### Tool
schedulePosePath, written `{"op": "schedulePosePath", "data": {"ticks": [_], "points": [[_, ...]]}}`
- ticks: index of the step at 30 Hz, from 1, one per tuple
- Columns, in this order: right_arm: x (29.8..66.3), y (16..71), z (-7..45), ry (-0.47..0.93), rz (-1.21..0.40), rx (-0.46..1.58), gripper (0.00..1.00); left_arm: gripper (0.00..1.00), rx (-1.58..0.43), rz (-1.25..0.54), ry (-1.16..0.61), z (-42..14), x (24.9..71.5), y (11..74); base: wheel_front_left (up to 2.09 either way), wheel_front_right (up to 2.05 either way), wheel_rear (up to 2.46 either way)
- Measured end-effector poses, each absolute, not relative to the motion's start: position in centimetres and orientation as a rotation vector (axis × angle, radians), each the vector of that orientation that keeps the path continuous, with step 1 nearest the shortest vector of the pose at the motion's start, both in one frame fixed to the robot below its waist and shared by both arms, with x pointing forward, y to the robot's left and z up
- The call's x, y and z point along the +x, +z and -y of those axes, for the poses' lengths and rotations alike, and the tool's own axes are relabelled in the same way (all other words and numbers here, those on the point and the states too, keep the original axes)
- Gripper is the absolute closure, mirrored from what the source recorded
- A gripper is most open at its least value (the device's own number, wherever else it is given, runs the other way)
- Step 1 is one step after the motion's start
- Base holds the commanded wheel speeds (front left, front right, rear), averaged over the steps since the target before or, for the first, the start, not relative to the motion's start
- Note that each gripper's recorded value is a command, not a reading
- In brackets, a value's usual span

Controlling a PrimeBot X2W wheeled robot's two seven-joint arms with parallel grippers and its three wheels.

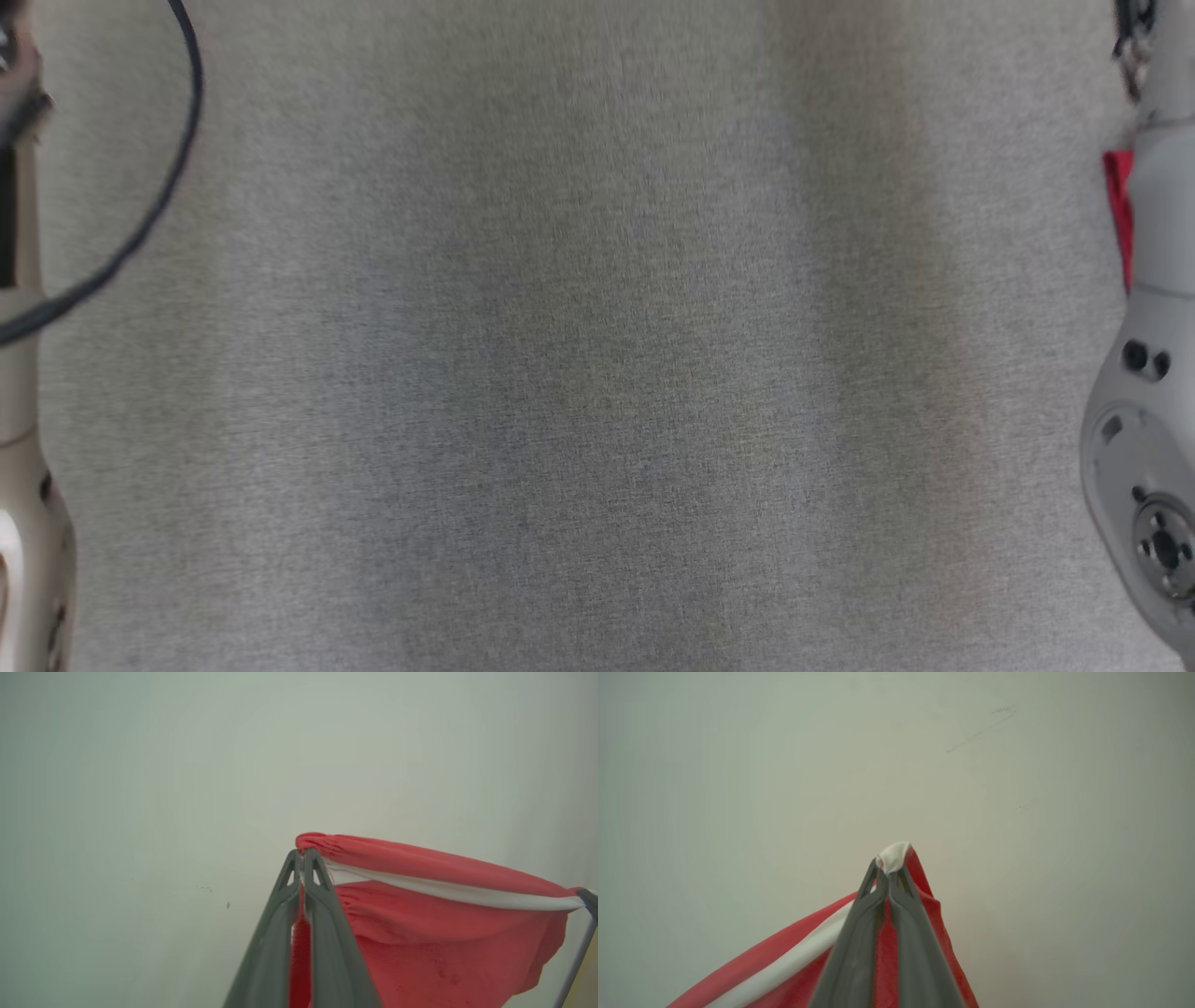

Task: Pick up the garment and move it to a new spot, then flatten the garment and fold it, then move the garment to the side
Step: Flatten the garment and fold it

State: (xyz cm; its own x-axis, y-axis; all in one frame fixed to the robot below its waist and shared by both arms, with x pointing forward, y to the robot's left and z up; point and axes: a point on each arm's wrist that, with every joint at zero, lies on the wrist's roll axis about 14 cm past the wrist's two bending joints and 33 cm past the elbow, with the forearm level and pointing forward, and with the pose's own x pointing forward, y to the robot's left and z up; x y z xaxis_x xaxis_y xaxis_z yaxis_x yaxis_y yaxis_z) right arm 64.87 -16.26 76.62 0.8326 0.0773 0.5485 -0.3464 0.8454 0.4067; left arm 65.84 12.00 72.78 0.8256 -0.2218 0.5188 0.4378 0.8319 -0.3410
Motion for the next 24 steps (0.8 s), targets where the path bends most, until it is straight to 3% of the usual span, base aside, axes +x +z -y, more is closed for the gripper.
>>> {"op": "schedulePosePath", "data": {"ticks": [3,8,12,18,24], "points": [[66.4,75.3,16.2,0.214,0.551,0.462,1.00,1.00,-0.448,0.502,-0.355,-11.9,67.3,71.5,0.00,0.00,0.00],[68.5,68.0,15.3,0.198,0.379,0.402,1.00,1.00,-0.461,0.404,-0.348,-11.2,68.9,65.5,0.00,0.00,0.00],[68.1,63.3,14.6,0.209,0.233,0.370,1.00,1.00,-0.445,0.302,-0.365,-10.0,68.3,61.0,0.00,0.00,0.00],[65.3,58.1,15.1,0.230,0.030,0.365,1.00,1.00,-0.352,0.165,-0.460,-7.0,64.7,56.3,0.00,0.00,0.00],[60.0,53.7,16.2,0.260,-0.190,0.304,1.00,1.00,-0.317,0.063,-0.501,-6.7,59.8,53.3,0.00,0.00,0.00]]}}
